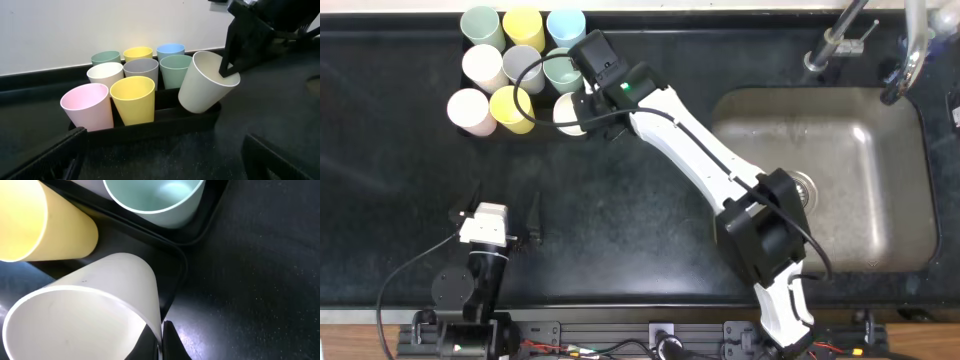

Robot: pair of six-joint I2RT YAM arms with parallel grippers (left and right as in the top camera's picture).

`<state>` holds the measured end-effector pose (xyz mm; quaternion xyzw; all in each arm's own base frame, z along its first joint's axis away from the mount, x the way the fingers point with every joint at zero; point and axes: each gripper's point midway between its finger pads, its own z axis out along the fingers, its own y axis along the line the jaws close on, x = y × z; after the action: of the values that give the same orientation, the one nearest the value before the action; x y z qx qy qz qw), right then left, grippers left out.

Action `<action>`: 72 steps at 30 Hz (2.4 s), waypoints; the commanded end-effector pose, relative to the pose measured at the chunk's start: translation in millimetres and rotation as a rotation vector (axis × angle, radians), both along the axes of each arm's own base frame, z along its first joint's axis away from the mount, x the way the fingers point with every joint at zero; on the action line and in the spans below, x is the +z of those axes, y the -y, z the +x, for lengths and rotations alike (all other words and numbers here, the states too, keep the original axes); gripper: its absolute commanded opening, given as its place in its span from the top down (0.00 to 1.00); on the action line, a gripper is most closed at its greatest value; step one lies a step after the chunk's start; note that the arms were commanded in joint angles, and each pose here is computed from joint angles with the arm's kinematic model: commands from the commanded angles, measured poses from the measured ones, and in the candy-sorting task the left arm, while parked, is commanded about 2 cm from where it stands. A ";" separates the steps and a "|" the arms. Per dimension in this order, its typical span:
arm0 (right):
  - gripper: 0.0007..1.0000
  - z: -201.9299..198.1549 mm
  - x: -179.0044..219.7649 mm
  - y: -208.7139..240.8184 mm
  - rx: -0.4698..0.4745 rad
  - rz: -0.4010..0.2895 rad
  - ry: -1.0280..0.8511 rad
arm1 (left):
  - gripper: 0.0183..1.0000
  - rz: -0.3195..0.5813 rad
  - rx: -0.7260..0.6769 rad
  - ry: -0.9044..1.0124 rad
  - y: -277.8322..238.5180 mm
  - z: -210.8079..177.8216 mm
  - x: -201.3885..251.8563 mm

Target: Store Cups

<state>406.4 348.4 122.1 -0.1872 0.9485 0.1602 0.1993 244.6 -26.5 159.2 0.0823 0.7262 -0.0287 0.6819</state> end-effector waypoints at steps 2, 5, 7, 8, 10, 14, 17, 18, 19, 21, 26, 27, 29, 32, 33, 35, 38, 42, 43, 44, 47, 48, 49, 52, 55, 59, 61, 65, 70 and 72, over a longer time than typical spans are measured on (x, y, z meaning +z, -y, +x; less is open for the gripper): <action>0.96 2.9 -13.3 -5.1 -0.010 -0.017 -0.008 | 0.00 -0.004 -0.021 0.007 4.2 -1.1 1.4; 0.96 3.7 -13.6 -5.1 -0.011 -0.018 -0.004 | 0.00 -0.004 -0.021 0.007 4.3 -1.1 1.4; 0.96 4.2 -13.3 -5.5 -0.011 -0.016 -0.002 | 0.00 -0.004 -0.021 0.007 4.2 -1.1 1.4; 0.96 4.2 -13.2 -5.5 -0.011 -0.016 -0.002 | 0.00 -0.004 -0.021 0.007 4.3 -1.1 1.4; 0.96 4.3 -13.2 -5.7 -0.011 -0.015 -0.002 | 0.00 -0.004 -0.022 0.008 4.3 -1.1 1.4; 0.87 4.1 -13.1 -6.1 -0.010 -0.015 -0.001 | 0.00 -0.004 -0.021 0.007 4.3 -1.1 1.4; 0.77 4.0 -12.5 -7.3 -0.008 -0.012 0.001 | 0.00 -0.004 -0.021 0.008 4.2 -1.1 1.4; 0.71 4.2 -12.3 -7.6 -0.007 -0.011 0.002 | 0.00 -0.004 -0.021 0.007 4.2 -1.1 1.4; 0.68 4.6 -11.5 -8.4 -0.006 -0.007 0.005 | 0.00 -0.004 -0.021 0.007 4.3 -1.1 1.4; 0.64 5.5 -9.4 -9.3 -0.006 -0.001 0.011 | 0.00 -0.004 -0.021 0.007 4.3 -1.1 1.4; 0.56 6.2 23.5 -9.3 -0.007 0.041 0.064 | 0.00 -0.004 -0.021 0.007 4.3 -1.1 1.4; 0.52 6.3 35.7 -8.4 -0.009 0.054 0.084 | 0.00 -0.004 -0.021 0.007 4.3 -1.1 1.4; 0.41 5.1 64.2 -4.8 -0.001 0.084 0.132 | 0.00 -0.004 -0.021 0.007 4.2 -1.1 1.4; 0.19 -0.1 111.0 8.8 0.014 0.117 0.208 | 0.00 -0.004 -0.022 0.008 4.3 -1.1 1.4; 0.14 -3.6 128.0 15.7 0.021 0.125 0.237 | 0.00 -0.004 -0.021 0.007 4.3 -1.1 1.4; 0.02 -11.2 159.1 31.0 0.033 0.135 0.290 | 0.00 -0.004 -0.021 0.007 4.2 -1.1 1.4; 0.00 -26.1 201.2 64.1 0.043 0.131 0.369 | 0.00 -0.004 -0.022 0.008 4.3 -1.1 1.4; 0.00 -40.2 224.8 118.1 -0.028 0.122 0.427 | 0.00 -0.004 -0.021 0.007 4.2 -1.1 1.4; 0.00 -44.4 226.4 133.1 -0.054 0.120 0.436 | 0.00 -0.004 -0.021 0.007 4.2 -1.1 1.4; 0.00 -49.4 226.9 148.0 -0.079 0.119 0.445 | 0.00 -0.004 -0.021 0.007 4.3 -1.1 1.4; 0.00 -72.0 223.5 188.4 -0.147 0.116 0.472 | 0.00 -0.004 -0.021 0.008 4.2 -1.1 1.4; 0.00 -82.0 221.9 199.4 -0.165 0.118 0.483 | 0.00 -0.004 -0.021 0.007 4.2 -1.1 1.4; 0.00 -92.5 220.3 209.2 -0.179 0.121 0.498 | 0.00 -0.004 -0.021 0.007 4.2 -1.1 1.4; 0.00 -124.2 212.2 233.9 -0.217 0.136 0.545 | 0.00 -0.004 -0.021 0.007 4.3 -1.1 1.4; 0.00 -152.5 197.7 259.2 -0.286 0.156 0.584 | 0.00 -0.004 -0.021 0.007 4.2 -1.1 1.4; 0.00 -177.2 177.9 288.8 -0.393 0.167 0.625 | 0.00 -0.004 -0.022 0.008 4.3 -1.1 1.4; 0.00 -184.7 169.6 300.0 -0.432 0.163 0.662 | 0.00 -0.004 -0.021 0.007 4.2 -1.1 1.4; 0.00 -188.0 146.9 316.5 -0.502 0.137 0.749 | 0.00 -0.004 -0.021 0.007 4.2 -1.1 1.4; 0.00 -185.5 98.8 324.9 -0.541 0.102 0.756 | 0.00 -0.004 -0.021 0.007 4.3 -1.1 1.4; 0.00 -183.2 86.1 328.0 -0.557 0.093 0.769 | 0.00 -0.004 -0.021 0.007 4.2 -1.1 1.4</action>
<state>221.7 30.7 219.4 0.0169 0.8173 0.0824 0.5700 244.6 -26.6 159.2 0.0824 0.7262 -0.0288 0.6819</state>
